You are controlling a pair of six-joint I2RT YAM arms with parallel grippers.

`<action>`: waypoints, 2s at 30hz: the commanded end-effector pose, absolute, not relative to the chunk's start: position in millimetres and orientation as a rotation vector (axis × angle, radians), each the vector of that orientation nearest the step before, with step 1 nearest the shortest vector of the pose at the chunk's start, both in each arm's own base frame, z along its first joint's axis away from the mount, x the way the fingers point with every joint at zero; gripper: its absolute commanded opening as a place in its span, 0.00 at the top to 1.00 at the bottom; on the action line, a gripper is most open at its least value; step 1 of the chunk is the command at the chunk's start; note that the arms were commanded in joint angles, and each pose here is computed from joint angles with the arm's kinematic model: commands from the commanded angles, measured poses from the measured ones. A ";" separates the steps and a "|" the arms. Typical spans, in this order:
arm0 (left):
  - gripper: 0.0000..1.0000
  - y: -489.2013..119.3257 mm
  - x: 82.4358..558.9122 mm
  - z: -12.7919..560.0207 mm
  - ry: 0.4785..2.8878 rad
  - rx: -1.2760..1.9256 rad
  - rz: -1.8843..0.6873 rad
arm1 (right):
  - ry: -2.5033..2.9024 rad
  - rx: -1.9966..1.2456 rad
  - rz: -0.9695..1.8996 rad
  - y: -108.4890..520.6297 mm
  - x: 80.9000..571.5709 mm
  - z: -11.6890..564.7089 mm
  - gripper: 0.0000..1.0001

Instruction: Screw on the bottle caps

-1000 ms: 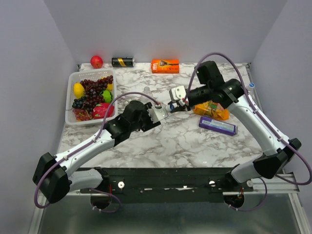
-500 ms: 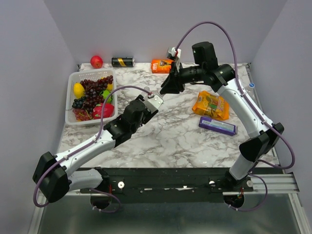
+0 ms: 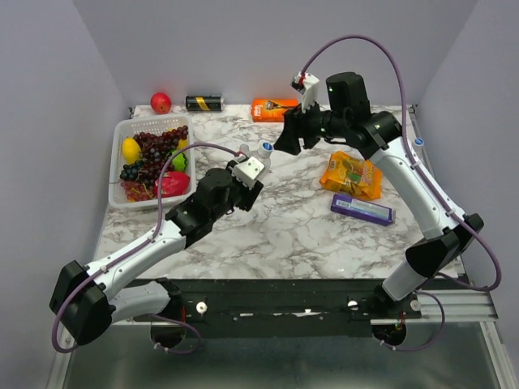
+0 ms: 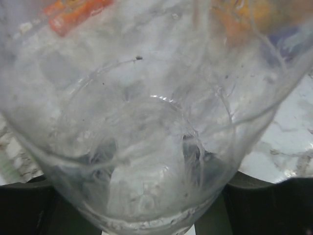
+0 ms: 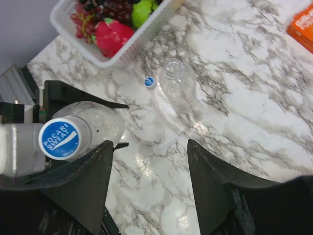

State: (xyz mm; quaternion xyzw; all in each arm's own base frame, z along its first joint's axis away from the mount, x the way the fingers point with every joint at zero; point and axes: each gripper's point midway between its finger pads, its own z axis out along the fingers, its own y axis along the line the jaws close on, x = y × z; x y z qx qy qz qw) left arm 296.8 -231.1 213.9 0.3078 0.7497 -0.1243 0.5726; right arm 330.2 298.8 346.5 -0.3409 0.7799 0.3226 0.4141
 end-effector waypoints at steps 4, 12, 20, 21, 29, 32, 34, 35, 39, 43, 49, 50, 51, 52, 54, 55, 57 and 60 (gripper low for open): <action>1.00 -271.7 269.3 207.0 1.748 0.757 -0.674 | 2.060 -0.712 0.657 260.3 318.1 326.7 0.30; 1.00 -297.0 257.9 200.4 1.689 0.791 -0.855 | 1.951 -0.890 0.700 254.9 285.4 321.3 0.30; 1.00 -322.6 249.2 215.4 1.596 0.883 -0.995 | 1.693 -0.977 1.061 300.0 260.9 354.3 0.20; 1.00 -323.9 248.4 215.2 1.595 0.890 -1.000 | 1.692 -0.978 1.060 301.3 263.0 353.7 0.20; 1.00 -328.6 243.8 219.6 1.562 0.926 -1.029 | 1.657 -0.972 1.062 310.0 276.0 350.1 0.28; 1.00 -329.3 242.7 220.8 1.551 0.942 -1.031 | 1.664 -0.927 1.038 310.8 285.9 348.3 0.33; 1.00 -330.2 242.0 220.4 1.547 0.950 -1.033 | 1.650 -0.915 1.021 312.4 292.8 348.9 0.36; 1.00 -329.7 242.0 220.6 1.548 0.948 -1.034 | 1.652 -0.915 1.021 313.6 294.6 347.8 0.44; 1.00 -329.8 243.4 220.1 1.551 0.943 -1.030 | 1.664 -0.916 1.001 315.9 302.8 341.2 0.69; 0.53 -325.3 250.6 214.7 1.606 0.901 -0.992 | 1.627 -0.950 0.912 312.0 312.0 339.7 0.87; 0.01 -280.3 273.5 187.4 1.814 0.805 -0.710 | 1.543 -0.971 0.667 291.5 355.3 338.5 0.94; 0.01 -271.9 274.2 183.8 1.833 0.798 -0.672 | 1.535 -0.971 0.642 287.8 362.4 337.2 0.95; 0.01 -260.5 274.9 176.6 1.856 0.787 -0.619 | 1.539 -0.957 0.617 280.3 372.4 335.1 0.95; 0.01 -250.5 269.0 175.9 1.876 0.786 -0.599 | 1.530 -0.952 0.601 278.7 381.8 331.6 0.95; 0.01 -235.8 263.9 167.9 1.913 0.787 -0.557 | 1.525 -0.955 0.569 272.6 394.9 325.8 0.95; 0.01 -227.7 256.4 165.8 1.933 0.801 -0.540 | 1.530 -0.942 0.545 267.2 408.2 319.6 0.95; 0.01 -219.8 248.8 162.2 1.946 0.828 -0.519 | 1.531 -0.934 0.513 260.1 422.4 311.3 0.95; 0.01 -210.8 239.2 161.0 1.977 0.844 -0.506 | 1.543 -0.911 0.472 248.7 448.4 296.0 0.95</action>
